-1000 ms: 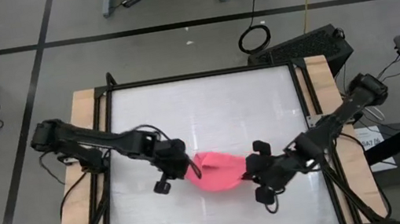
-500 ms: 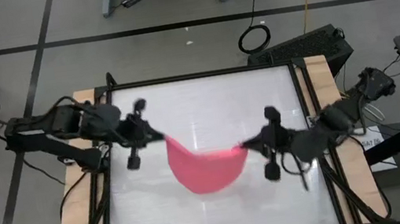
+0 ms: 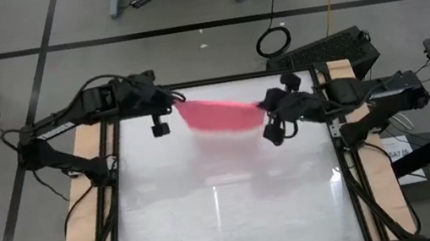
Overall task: Roll towel
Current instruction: Roll the pink microfiber cloth
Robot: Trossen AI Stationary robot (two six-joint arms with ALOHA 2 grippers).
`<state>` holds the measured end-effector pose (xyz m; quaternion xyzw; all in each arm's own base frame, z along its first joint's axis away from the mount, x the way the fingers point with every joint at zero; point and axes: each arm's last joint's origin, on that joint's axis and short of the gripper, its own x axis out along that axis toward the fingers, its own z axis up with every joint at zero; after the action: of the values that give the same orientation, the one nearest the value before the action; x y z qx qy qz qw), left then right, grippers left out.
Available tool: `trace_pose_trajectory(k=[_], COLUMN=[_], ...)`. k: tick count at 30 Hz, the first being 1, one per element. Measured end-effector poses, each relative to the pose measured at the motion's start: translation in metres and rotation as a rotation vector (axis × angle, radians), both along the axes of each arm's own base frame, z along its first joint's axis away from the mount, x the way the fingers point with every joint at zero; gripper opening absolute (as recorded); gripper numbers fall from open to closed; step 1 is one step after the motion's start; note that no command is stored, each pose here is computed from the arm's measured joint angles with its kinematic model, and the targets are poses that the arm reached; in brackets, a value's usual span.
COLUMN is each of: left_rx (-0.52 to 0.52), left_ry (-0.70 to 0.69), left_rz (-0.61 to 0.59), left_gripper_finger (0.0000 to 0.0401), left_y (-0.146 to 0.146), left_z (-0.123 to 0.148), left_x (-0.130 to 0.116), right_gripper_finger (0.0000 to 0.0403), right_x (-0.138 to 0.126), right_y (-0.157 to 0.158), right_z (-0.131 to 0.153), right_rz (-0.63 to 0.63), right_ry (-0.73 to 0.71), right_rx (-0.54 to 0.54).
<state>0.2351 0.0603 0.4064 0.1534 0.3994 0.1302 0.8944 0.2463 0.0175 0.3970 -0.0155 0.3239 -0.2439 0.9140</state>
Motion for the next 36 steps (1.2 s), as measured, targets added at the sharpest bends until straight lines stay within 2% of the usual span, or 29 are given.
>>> trace_pose_trajectory(k=[3, 7, 12, 16, 19, 23, 27, 32, 36], left_rx=[-0.082, -0.189, -0.265, -0.384, -0.468, -0.527, -0.556, -0.57, -0.522], left_ry=[0.036, 0.141, 0.282, 0.375, 0.414, 0.422, 0.382, 0.328, 0.286], left_rz=[-0.082, -0.147, -0.184, -0.211, -0.237, -0.291, -0.344, -0.356, -0.303], left_gripper_finger=[0.0003, 0.0003, 0.0003, 0.0003, 0.0003, 0.0003, 0.0003, 0.0003, 0.0003], left_y=[-0.007, -0.025, -0.05, -0.073, -0.094, -0.123, -0.144, -0.152, -0.144], left_z=[-0.004, -0.021, -0.071, -0.121, -0.146, -0.162, -0.167, -0.172, -0.177], left_x=[-0.001, 0.009, 0.027, 0.036, 0.037, 0.036, 0.034, 0.036, 0.04], right_gripper_finger=[0.0, 0.0, 0.0, 0.0, 0.0, 0.0, 0.0, 0.0, 0.0], right_x=[0.001, 0.004, 0.007, 0.007, 0.002, -0.007, -0.015, -0.023, -0.026], right_y=[0.012, 0.03, 0.053, 0.073, 0.089, 0.109, 0.124, 0.136, 0.14], right_z=[-0.011, -0.04, -0.094, -0.134, -0.153, -0.162, -0.161, -0.162, -0.171], right_rz=[0.097, 0.192, 0.225, 0.25, 0.264, 0.271, 0.249, 0.161, 0.059], right_ry=[0.046, 0.1, 0.106, 0.025, -0.047, -0.118, -0.162, -0.216, -0.22], right_rx=[0.105, 0.215, 0.339, 0.476, 0.582, 0.681, 0.702, 0.703, 0.705])
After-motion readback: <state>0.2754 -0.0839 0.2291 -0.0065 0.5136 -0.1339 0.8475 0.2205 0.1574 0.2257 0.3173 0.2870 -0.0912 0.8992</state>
